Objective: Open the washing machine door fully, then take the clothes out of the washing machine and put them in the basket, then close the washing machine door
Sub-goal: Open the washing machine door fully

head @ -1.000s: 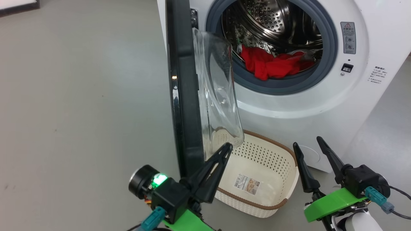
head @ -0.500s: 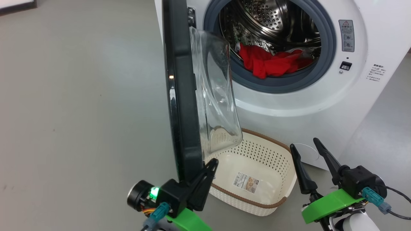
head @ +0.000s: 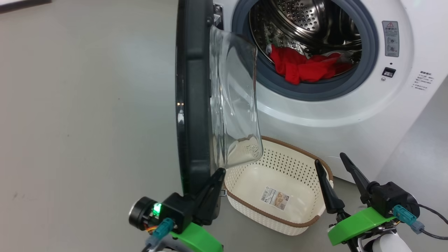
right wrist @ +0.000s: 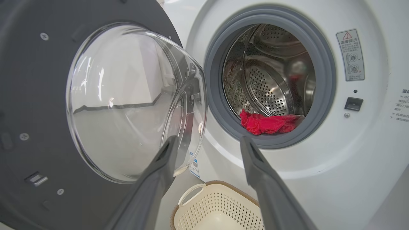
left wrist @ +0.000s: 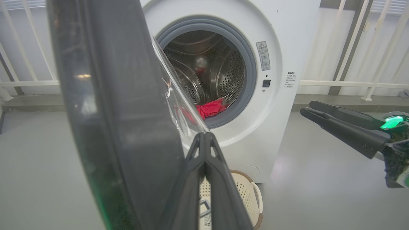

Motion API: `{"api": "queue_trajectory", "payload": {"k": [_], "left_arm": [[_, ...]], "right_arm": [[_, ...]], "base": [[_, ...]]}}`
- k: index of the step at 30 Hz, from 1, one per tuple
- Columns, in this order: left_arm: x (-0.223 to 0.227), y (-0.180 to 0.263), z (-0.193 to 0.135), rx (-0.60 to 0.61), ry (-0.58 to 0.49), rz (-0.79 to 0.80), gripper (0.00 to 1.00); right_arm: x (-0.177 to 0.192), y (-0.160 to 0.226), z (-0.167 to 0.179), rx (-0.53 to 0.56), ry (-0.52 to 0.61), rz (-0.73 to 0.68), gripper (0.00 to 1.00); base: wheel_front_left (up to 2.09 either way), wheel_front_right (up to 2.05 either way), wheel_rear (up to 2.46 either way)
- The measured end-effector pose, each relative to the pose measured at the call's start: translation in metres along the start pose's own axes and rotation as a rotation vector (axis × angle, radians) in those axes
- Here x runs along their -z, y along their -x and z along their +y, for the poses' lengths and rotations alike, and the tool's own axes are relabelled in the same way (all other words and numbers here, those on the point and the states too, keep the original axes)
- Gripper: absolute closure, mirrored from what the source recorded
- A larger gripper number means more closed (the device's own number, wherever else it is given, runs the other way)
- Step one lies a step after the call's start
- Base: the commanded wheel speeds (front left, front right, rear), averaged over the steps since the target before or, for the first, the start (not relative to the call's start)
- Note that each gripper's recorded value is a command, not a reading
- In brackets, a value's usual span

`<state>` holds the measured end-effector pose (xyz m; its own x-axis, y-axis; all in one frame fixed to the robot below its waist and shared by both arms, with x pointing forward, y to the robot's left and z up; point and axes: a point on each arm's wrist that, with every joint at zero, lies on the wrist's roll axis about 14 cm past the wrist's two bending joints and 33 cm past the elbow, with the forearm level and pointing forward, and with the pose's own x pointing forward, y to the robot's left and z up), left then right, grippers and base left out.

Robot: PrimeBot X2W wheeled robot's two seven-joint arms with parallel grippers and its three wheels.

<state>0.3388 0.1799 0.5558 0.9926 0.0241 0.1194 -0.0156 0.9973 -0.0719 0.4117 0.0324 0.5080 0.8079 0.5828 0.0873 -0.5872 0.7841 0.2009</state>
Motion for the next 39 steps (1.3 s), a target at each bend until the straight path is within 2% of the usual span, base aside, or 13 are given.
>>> {"api": "queue_trajectory", "payload": {"k": [8, 22, 39], "left_arm": [[-0.002, 0.008, 0.047, -0.147, -0.022, 0.002, 1.0], [0.0, 0.023, 0.109, -0.357, -0.022, 0.007, 1.0], [0.009, 0.046, 0.17, -0.54, -0.049, 0.036, 1.0]], "right_arm": [[0.011, -0.005, 0.007, -0.028, -0.014, 0.027, 0.0], [0.036, -0.013, 0.017, -0.068, -0.039, 0.086, 0.0], [0.045, -0.015, 0.019, -0.086, -0.028, 0.107, 0.0]], "base": [[0.0, 0.0, 0.0], [0.0, 0.0, 0.0], [0.0, 0.0, 0.0]]}}
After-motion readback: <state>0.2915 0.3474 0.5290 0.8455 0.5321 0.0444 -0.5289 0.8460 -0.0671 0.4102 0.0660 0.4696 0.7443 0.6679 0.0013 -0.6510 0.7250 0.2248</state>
